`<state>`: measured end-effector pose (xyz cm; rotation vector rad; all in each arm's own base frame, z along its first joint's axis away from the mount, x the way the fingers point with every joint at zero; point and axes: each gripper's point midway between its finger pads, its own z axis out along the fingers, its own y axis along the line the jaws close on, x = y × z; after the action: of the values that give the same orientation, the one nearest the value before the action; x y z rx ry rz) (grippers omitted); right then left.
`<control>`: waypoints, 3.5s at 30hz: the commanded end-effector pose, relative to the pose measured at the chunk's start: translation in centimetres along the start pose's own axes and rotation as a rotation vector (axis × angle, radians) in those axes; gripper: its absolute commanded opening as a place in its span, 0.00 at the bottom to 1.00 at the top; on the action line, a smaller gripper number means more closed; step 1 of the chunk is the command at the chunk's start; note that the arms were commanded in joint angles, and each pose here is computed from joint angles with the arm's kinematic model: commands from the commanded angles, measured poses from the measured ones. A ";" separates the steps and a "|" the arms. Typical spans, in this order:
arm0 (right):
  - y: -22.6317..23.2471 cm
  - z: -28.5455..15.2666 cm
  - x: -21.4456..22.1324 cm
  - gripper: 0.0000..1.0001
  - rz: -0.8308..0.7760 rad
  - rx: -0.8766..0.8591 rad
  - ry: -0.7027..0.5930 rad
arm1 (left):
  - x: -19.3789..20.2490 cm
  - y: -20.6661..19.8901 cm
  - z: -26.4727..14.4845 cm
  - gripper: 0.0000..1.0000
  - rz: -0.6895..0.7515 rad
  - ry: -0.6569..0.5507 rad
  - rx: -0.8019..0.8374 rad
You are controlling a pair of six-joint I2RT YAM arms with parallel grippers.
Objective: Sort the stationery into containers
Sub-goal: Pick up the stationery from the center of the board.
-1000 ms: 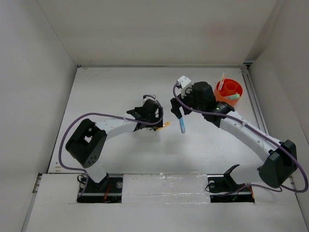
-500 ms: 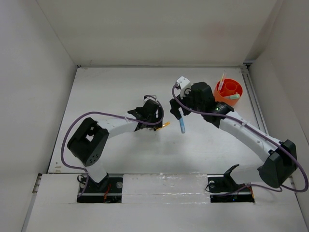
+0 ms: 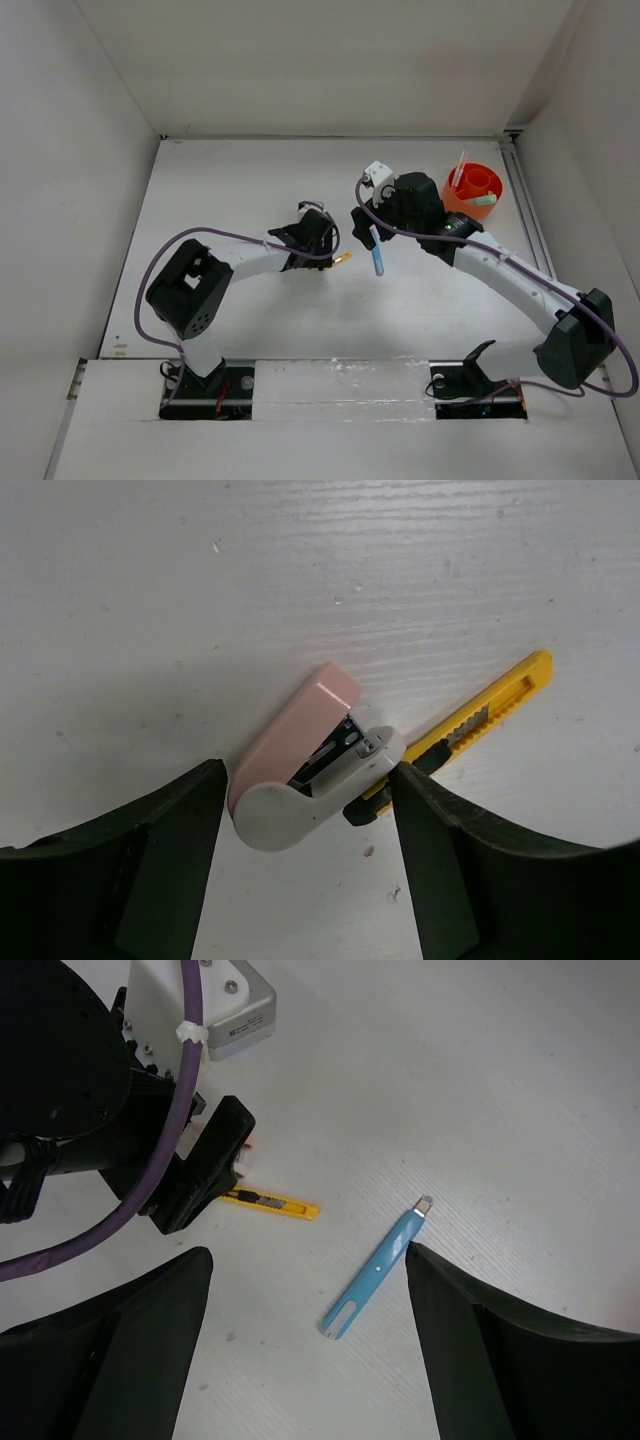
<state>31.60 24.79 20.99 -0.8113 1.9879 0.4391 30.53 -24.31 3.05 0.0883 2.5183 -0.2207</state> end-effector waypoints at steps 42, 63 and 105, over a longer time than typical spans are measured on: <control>-3.0 0.2 -1.4 0.85 0.104 -0.082 -0.124 | -6.9 -5.1 -3.9 0.00 -0.060 -0.203 0.165; -1.6 -3.7 -6.5 0.85 0.462 -0.191 -0.344 | -10.1 -9.1 -16.8 0.00 0.031 -0.649 0.655; 5.5 -0.9 -9.5 0.00 0.472 -0.483 -0.369 | -11.3 -7.7 -18.0 0.34 -0.012 -0.646 0.563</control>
<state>31.39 31.21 25.33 -0.4145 1.8893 1.1897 27.77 -29.33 21.61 0.2670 1.8279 -0.8156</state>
